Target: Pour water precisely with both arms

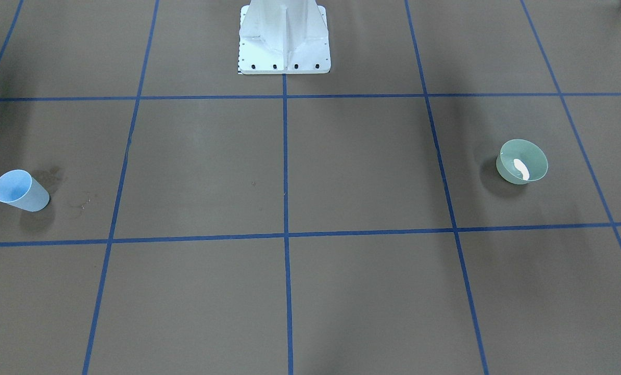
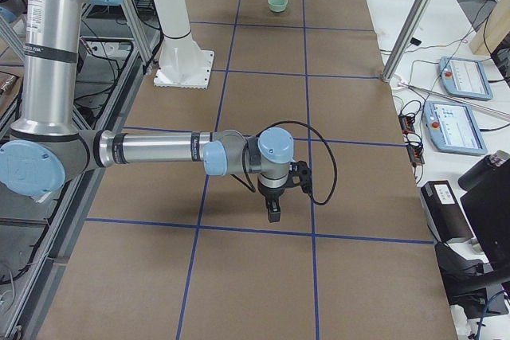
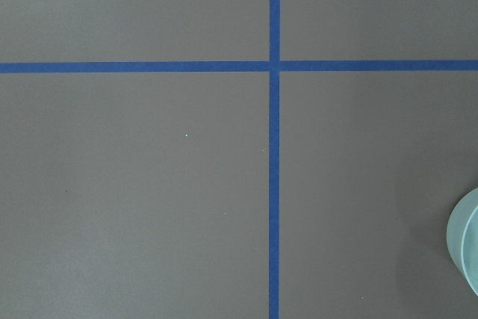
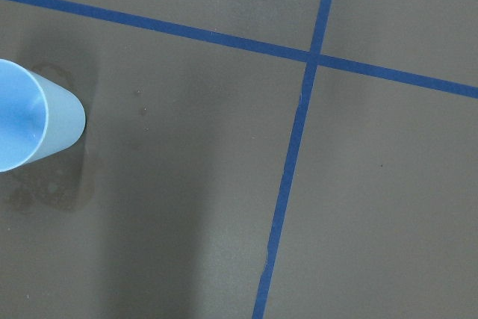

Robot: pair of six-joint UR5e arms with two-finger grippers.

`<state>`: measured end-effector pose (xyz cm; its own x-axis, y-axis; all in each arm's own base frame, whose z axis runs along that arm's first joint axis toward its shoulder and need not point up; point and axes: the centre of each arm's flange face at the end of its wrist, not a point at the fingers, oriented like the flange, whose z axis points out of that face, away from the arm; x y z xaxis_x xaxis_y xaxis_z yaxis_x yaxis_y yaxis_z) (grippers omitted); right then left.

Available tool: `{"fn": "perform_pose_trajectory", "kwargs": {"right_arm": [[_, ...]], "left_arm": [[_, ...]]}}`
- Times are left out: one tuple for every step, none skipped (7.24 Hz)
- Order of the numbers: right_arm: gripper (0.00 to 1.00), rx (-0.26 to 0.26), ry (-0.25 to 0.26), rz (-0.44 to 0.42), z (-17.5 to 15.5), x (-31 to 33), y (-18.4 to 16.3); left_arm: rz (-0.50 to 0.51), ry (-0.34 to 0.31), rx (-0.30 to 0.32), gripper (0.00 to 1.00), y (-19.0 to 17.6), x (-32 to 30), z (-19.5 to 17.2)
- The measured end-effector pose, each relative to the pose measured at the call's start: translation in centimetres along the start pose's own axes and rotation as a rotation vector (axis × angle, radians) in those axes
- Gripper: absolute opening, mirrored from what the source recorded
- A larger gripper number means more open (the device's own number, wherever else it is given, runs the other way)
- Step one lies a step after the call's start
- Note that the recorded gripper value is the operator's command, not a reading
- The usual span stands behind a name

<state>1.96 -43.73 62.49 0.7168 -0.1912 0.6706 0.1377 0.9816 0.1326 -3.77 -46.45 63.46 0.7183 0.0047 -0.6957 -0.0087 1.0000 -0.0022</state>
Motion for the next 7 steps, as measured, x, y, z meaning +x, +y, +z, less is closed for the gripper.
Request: {"fn": "perform_pose_trajectory", "kwargs": {"right_arm": [[1.0, 0.0, 0.0, 0.0, -0.01, 0.02, 0.0], [1.0, 0.0, 0.001, 0.001, -0.02, 0.03, 0.01], [1.0, 0.0, 0.001, 0.001, -0.02, 0.04, 0.01], [1.0, 0.0, 0.001, 0.001, -0.01, 0.04, 0.02], [1.0, 0.0, 0.001, 0.002, 0.0, 0.05, 0.05], [1.0, 0.0, 0.0, 0.002, 0.01, 0.06, 0.07], [1.0, 0.0, 0.0, 0.003, 0.0, 0.07, 0.08]], "left_arm": [[0.004, 0.001, 0.004, 1.0, -0.02, 0.17, -0.2], [0.005, 0.002, 0.004, 1.0, -0.01, 0.22, -0.24], [0.004, 0.004, 0.003, 1.0, 0.0, 0.21, -0.22], [0.002, 0.005, 0.001, 1.0, 0.01, 0.13, -0.13], [-0.001, 0.005, -0.002, 1.0, 0.03, 0.01, 0.03], [0.0, 0.004, -0.003, 1.0, 0.03, 0.01, 0.07], [0.002, 0.004, -0.003, 1.0, 0.2, -0.02, 0.08]]}}
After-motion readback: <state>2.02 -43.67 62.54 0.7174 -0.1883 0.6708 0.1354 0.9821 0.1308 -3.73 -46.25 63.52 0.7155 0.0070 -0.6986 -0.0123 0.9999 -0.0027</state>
